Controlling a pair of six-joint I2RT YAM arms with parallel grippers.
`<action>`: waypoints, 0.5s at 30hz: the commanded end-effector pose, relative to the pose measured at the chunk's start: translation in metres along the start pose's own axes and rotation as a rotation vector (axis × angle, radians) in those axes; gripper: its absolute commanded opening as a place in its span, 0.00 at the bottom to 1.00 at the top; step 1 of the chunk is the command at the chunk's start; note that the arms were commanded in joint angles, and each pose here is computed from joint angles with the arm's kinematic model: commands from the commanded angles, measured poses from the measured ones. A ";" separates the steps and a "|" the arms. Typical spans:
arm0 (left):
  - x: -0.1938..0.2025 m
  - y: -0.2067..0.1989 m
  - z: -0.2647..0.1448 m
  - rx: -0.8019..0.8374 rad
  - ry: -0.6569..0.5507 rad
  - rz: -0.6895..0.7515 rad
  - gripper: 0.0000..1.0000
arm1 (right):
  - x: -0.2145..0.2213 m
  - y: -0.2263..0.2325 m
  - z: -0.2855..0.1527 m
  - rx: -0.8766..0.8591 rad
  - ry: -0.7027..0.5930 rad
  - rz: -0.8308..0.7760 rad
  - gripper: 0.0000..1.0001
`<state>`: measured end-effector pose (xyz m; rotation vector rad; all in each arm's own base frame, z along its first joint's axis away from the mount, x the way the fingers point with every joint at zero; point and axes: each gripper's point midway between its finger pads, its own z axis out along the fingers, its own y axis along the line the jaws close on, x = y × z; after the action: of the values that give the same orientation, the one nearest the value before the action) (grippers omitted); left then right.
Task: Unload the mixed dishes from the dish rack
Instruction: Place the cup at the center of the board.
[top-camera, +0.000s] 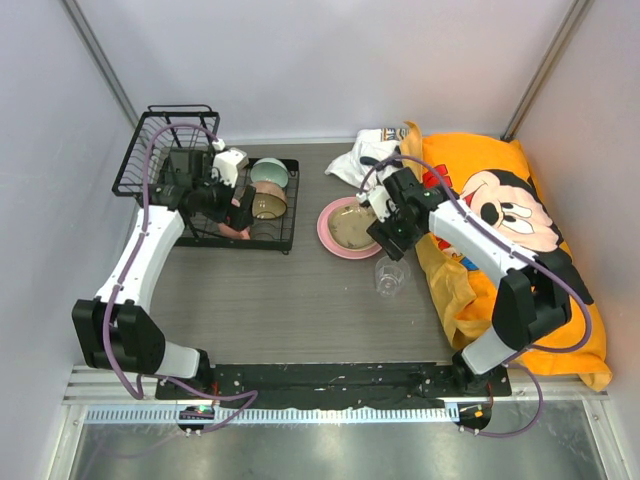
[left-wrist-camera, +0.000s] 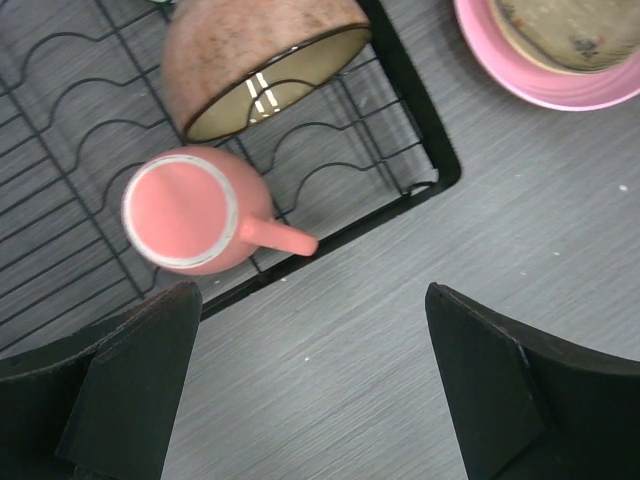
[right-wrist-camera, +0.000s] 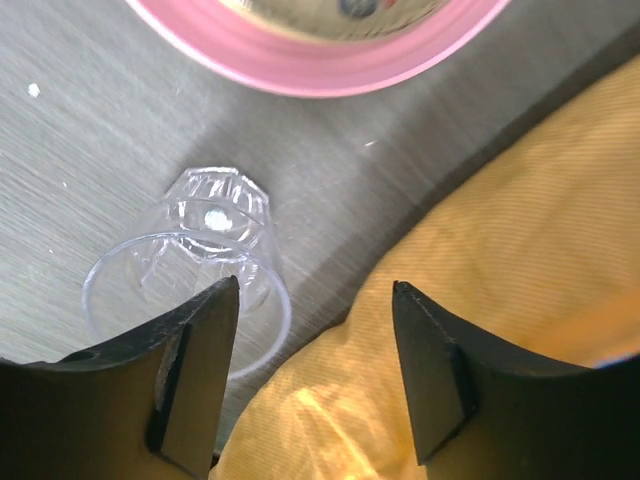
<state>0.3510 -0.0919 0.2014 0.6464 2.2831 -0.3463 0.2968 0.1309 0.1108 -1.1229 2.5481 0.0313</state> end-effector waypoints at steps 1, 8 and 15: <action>-0.007 0.024 -0.007 -0.114 0.016 0.044 1.00 | -0.033 -0.015 -0.044 0.088 -0.145 0.009 0.69; 0.018 0.031 0.011 -0.194 0.109 -0.038 1.00 | -0.045 -0.020 -0.068 0.115 -0.219 0.017 0.70; 0.031 0.022 0.030 -0.243 0.086 -0.135 1.00 | -0.049 -0.018 -0.075 0.111 -0.245 0.022 0.70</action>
<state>0.3585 -0.0704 0.1794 0.5122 2.3696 -0.0784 0.3147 0.1369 0.1724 -1.0306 2.3806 0.0198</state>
